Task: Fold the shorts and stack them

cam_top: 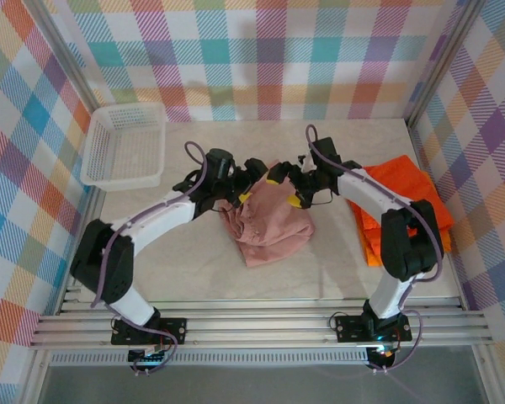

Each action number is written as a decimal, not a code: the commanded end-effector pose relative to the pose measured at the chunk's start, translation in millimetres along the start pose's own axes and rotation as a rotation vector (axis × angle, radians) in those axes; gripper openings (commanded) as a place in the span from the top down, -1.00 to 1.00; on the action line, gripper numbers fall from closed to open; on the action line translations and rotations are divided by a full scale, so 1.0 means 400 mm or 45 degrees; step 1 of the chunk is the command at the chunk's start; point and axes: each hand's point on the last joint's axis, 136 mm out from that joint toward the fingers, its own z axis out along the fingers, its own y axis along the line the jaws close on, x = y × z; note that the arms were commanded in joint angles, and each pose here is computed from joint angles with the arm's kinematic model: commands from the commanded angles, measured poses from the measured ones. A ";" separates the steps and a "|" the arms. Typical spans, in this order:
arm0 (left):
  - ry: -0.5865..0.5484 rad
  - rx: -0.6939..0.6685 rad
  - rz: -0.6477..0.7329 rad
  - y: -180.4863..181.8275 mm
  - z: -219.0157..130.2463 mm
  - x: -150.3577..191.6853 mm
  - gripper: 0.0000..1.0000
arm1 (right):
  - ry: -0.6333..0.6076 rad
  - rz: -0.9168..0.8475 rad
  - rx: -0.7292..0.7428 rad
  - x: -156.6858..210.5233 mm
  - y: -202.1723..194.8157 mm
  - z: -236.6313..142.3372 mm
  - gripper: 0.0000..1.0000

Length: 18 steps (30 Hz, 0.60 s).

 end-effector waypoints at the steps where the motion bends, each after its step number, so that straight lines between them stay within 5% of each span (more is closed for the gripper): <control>1: 0.016 0.052 -0.084 0.026 0.057 -0.010 -0.91 | 0.036 0.093 -0.047 0.005 -0.031 0.038 -1.00; 14: -0.074 -0.362 -0.066 0.390 0.038 -0.042 -0.91 | 0.092 0.213 0.141 0.085 -0.253 0.033 -0.99; 18: -0.091 -0.396 -0.066 0.421 0.010 -0.062 -0.89 | 0.106 0.193 0.147 0.100 -0.271 0.021 -0.99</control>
